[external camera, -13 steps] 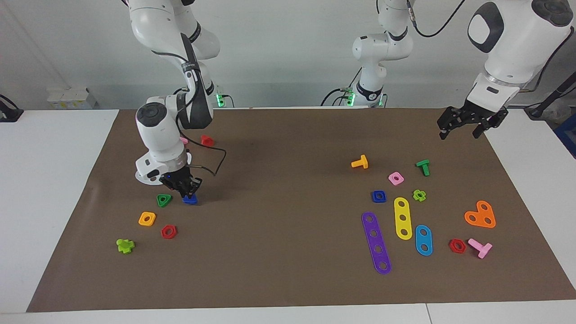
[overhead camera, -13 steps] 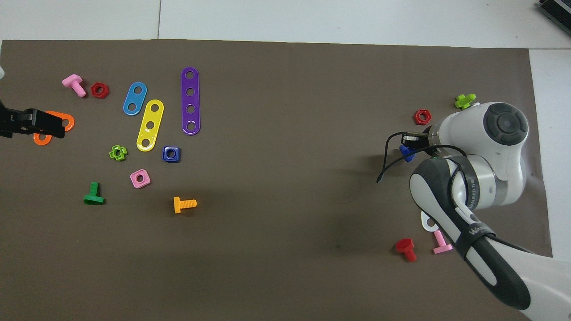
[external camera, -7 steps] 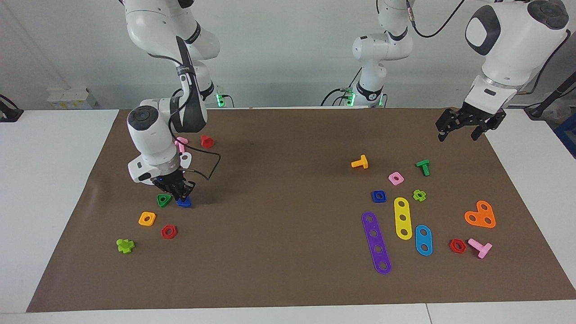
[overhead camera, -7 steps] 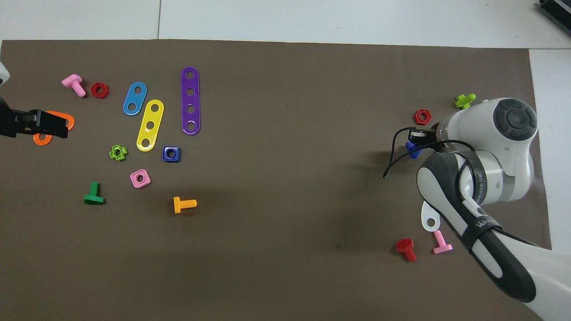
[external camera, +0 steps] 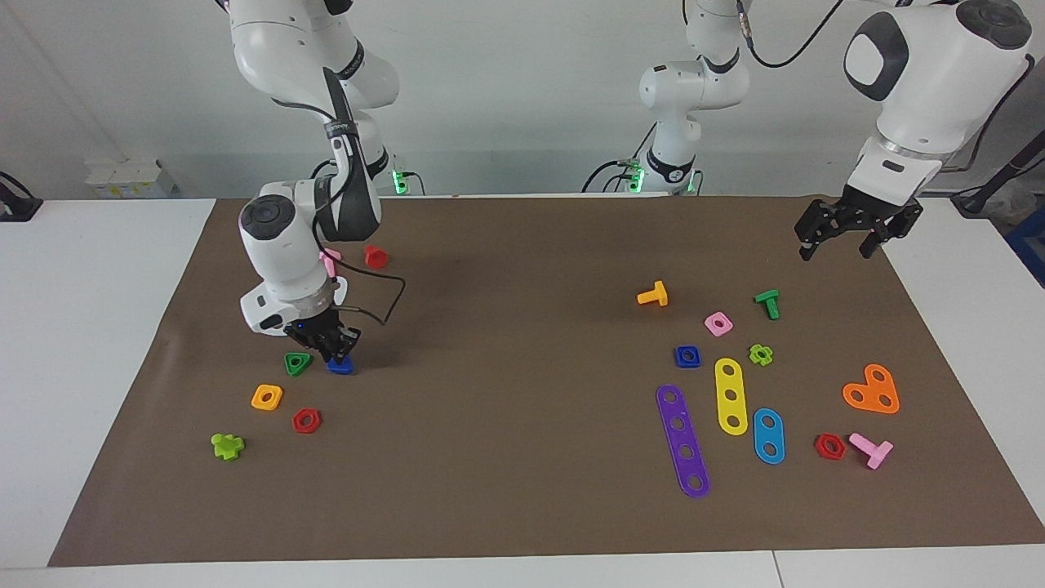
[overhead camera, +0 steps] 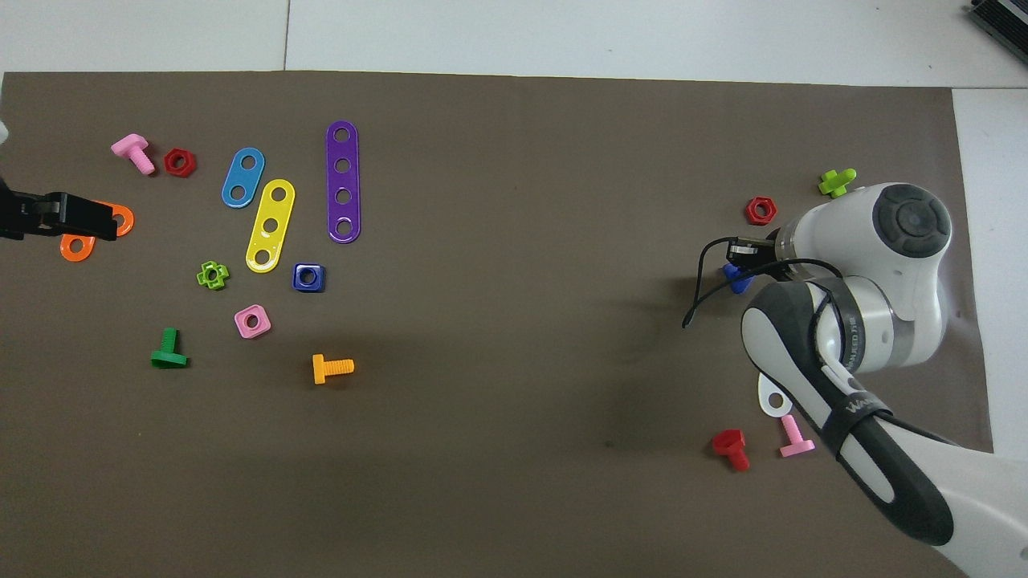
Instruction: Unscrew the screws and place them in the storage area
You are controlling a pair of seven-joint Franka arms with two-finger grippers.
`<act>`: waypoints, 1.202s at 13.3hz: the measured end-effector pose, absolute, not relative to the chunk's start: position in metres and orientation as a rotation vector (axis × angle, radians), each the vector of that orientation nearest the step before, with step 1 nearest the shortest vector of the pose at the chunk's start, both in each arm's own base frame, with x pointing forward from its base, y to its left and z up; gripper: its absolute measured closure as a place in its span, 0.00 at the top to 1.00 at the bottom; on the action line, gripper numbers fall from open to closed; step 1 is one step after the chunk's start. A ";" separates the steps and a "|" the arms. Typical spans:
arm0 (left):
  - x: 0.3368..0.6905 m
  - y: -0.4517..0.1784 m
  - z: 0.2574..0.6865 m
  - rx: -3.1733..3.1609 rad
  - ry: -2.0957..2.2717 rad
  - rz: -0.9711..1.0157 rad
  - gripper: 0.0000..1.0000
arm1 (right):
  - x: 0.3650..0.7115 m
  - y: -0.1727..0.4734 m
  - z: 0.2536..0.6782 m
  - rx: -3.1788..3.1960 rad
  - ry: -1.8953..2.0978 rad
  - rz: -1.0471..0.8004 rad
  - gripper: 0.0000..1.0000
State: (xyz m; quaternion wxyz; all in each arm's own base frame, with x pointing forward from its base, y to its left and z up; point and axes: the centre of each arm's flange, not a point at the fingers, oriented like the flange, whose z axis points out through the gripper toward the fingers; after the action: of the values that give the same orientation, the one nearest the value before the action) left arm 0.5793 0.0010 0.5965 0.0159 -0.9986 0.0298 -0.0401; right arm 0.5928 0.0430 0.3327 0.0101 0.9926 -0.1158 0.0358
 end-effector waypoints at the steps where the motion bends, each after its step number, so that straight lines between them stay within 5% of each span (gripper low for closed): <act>1: 0.581 0.002 0.598 -3.105 0.090 -0.145 1.00 | 0.591 0.044 0.331 3.099 -0.354 0.104 0.24; 3: 0.583 0.002 0.600 -3.102 0.091 -0.178 1.00 | 0.591 0.045 0.337 3.101 -0.346 0.122 0.32; 9: 0.583 0.002 0.600 -3.101 0.091 -0.191 1.00 | 0.592 0.045 0.437 3.106 -0.300 0.294 1.00; 16: 0.584 0.003 0.601 -3.101 0.088 -0.199 1.00 | 0.593 0.038 0.552 3.095 -0.045 0.281 1.00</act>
State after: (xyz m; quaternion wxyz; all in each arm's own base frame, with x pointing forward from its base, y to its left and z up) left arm 0.5840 0.0031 0.6009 0.0166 -0.9974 0.0282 -0.0641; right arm 0.5927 0.0384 0.5517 0.0168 0.9957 -0.0145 0.0904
